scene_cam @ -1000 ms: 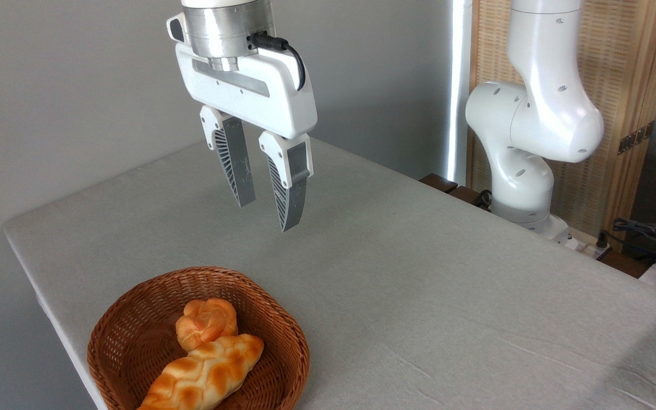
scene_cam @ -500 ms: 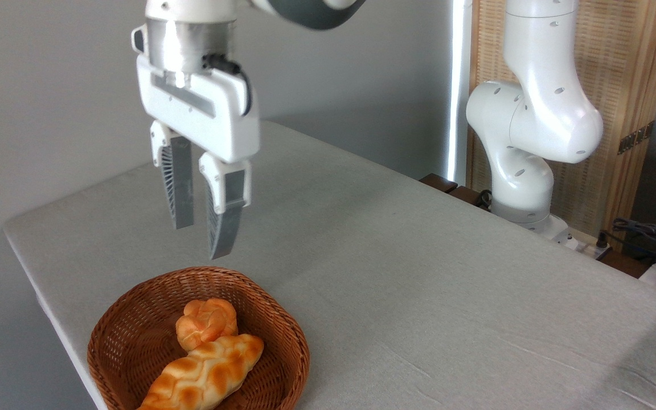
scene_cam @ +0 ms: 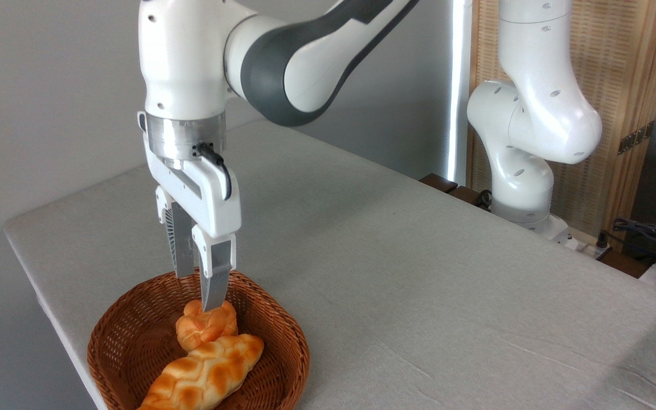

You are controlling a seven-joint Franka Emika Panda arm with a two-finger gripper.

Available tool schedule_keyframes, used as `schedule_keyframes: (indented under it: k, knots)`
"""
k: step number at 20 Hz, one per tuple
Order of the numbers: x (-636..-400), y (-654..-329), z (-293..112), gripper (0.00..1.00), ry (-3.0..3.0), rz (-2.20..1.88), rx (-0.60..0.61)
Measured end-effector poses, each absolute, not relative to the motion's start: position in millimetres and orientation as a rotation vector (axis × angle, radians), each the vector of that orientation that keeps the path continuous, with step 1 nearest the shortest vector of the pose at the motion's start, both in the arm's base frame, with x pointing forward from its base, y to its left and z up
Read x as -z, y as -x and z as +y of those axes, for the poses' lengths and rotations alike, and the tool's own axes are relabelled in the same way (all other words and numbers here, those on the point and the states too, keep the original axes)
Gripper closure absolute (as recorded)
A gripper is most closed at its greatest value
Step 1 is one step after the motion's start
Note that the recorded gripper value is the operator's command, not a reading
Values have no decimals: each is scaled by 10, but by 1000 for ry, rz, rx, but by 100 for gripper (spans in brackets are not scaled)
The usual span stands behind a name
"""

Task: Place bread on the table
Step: 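Lower the open gripper onto the braided bread roll in the basket, then close the gripper on the braided bread roll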

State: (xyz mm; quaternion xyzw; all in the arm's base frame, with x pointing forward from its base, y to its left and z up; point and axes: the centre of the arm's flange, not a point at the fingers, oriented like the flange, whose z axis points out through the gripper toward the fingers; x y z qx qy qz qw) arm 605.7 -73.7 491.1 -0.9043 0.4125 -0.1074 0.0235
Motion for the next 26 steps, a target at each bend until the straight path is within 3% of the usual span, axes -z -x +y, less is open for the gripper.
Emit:
schedule_keyframes:
  k: [7, 13, 15, 20, 22, 26]
  knots:
    - [-4927, -6216, -325, 0, 2722, 1229, 502]
    - [-4443, -6427, 51, 2, 2733, 1136, 526]
    - [-4381, -6439, 91, 15, 2740, 1129, 515]
    - [-4255, -6453, -13, 72, 2747, 1157, 493]
    - [-4199, -6460, -45, 81, 2751, 1167, 483]
    - [-4166, -6465, -55, 86, 2753, 1171, 477]
